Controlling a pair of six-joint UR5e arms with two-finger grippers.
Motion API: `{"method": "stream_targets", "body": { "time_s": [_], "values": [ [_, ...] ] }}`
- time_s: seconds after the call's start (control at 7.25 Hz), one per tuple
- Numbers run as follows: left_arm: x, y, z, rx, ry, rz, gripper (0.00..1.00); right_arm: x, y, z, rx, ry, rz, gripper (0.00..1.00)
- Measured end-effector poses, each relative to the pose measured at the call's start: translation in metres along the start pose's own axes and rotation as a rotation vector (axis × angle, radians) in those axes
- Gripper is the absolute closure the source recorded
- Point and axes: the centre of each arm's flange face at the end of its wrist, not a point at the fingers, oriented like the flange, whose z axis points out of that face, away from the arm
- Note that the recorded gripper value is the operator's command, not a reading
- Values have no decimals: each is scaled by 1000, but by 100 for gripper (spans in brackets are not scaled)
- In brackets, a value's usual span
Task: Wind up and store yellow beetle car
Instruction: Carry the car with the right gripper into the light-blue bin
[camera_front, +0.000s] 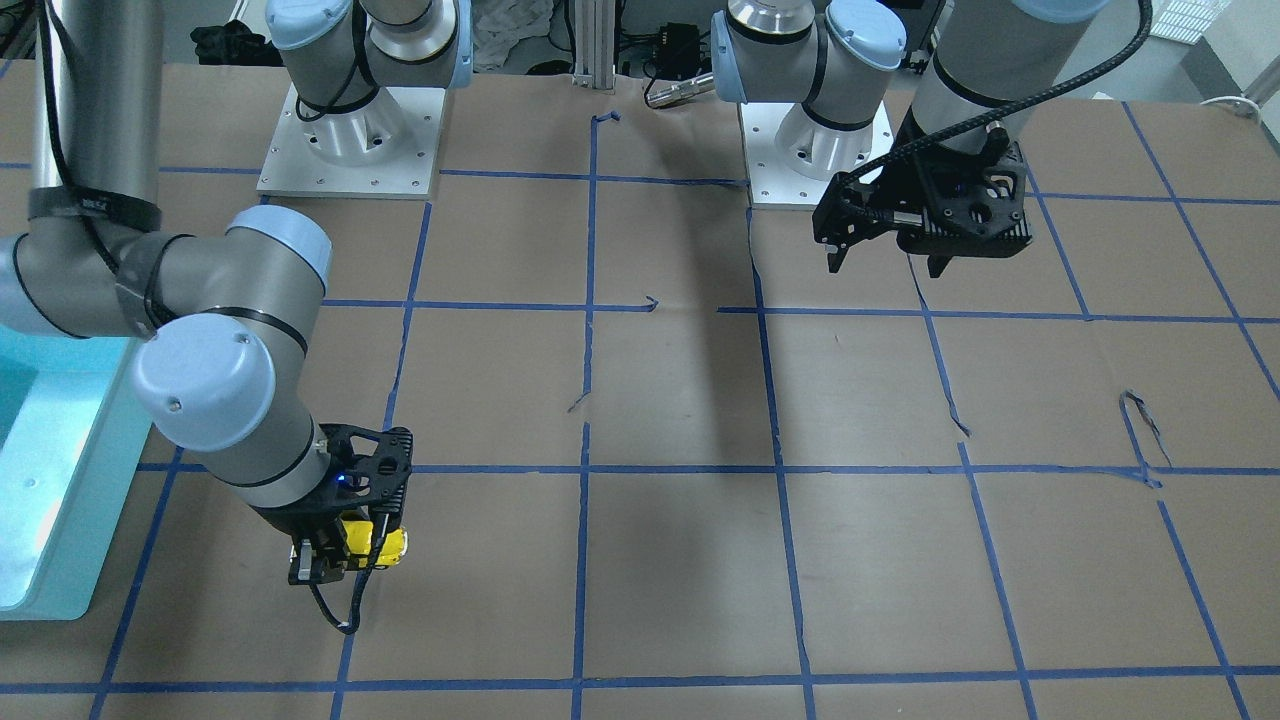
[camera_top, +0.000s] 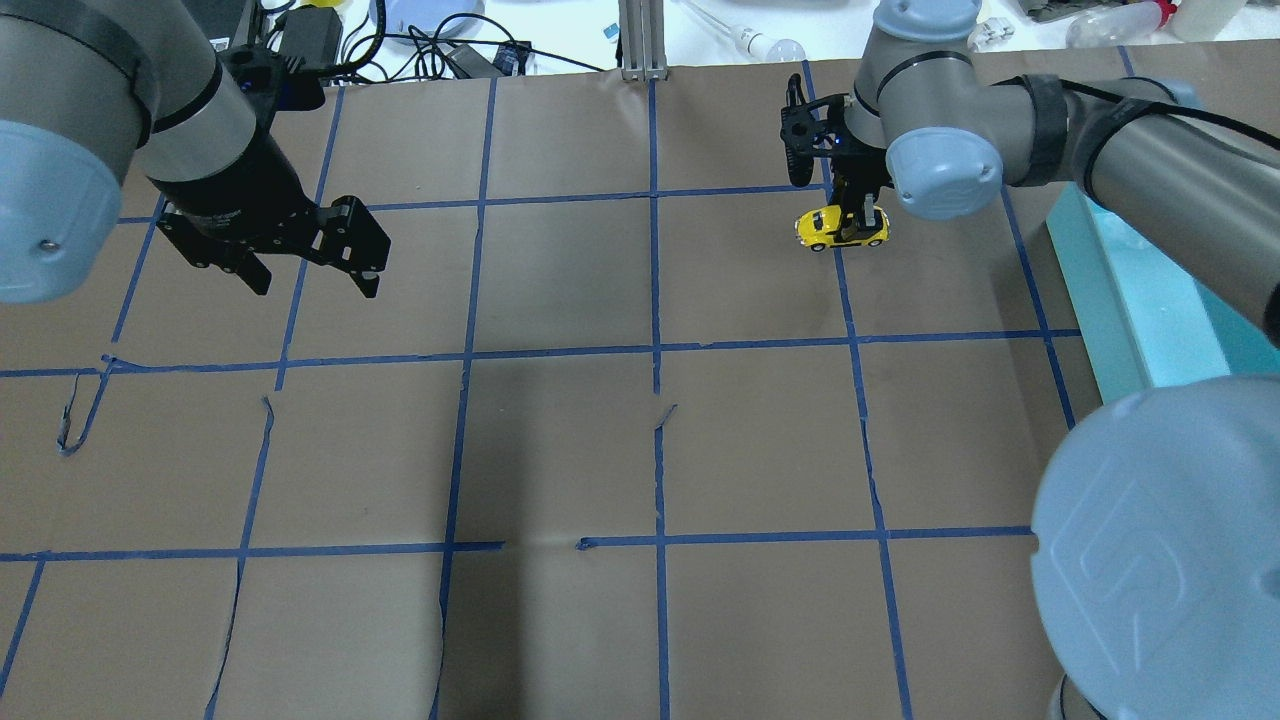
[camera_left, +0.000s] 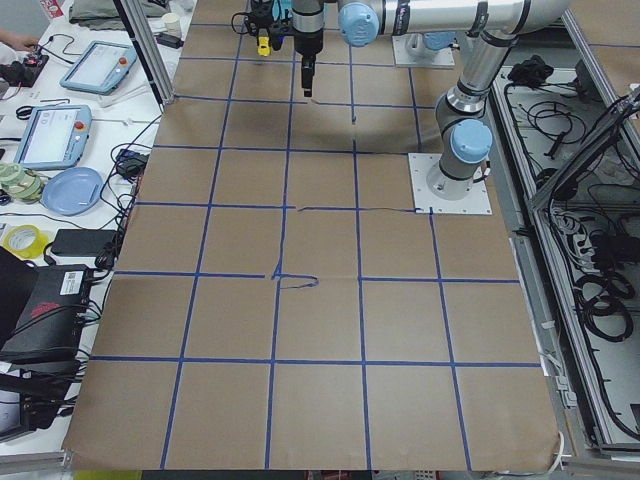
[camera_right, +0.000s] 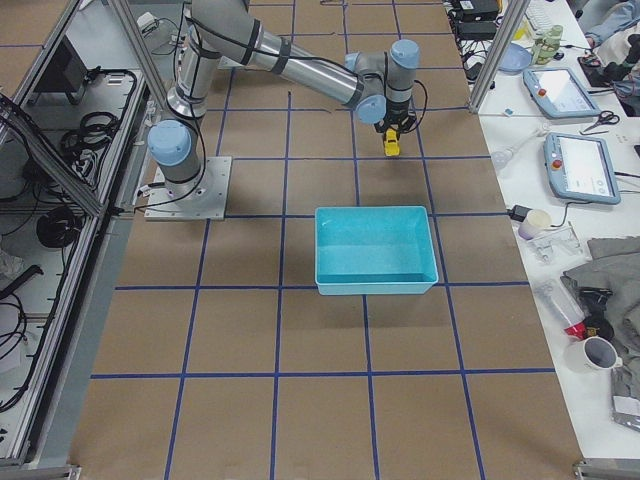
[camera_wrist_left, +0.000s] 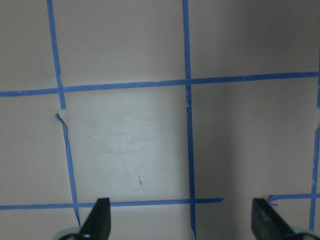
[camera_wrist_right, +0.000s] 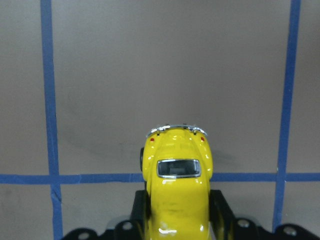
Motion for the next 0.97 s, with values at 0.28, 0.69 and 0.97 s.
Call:
{"method": "stream_targets", "body": {
  "time_s": [0.28, 0.69, 0.97],
  "values": [
    [0, 0, 0, 0, 0, 0, 0, -3, 32, -46, -13, 42, 40, 100],
    [2, -2, 0, 6, 7, -15, 0, -14, 130, -86, -33, 40, 40, 100],
    [2, -2, 0, 8, 10, -30, 0, -26, 210, -86, -39, 30, 38, 100]
  ]
}}
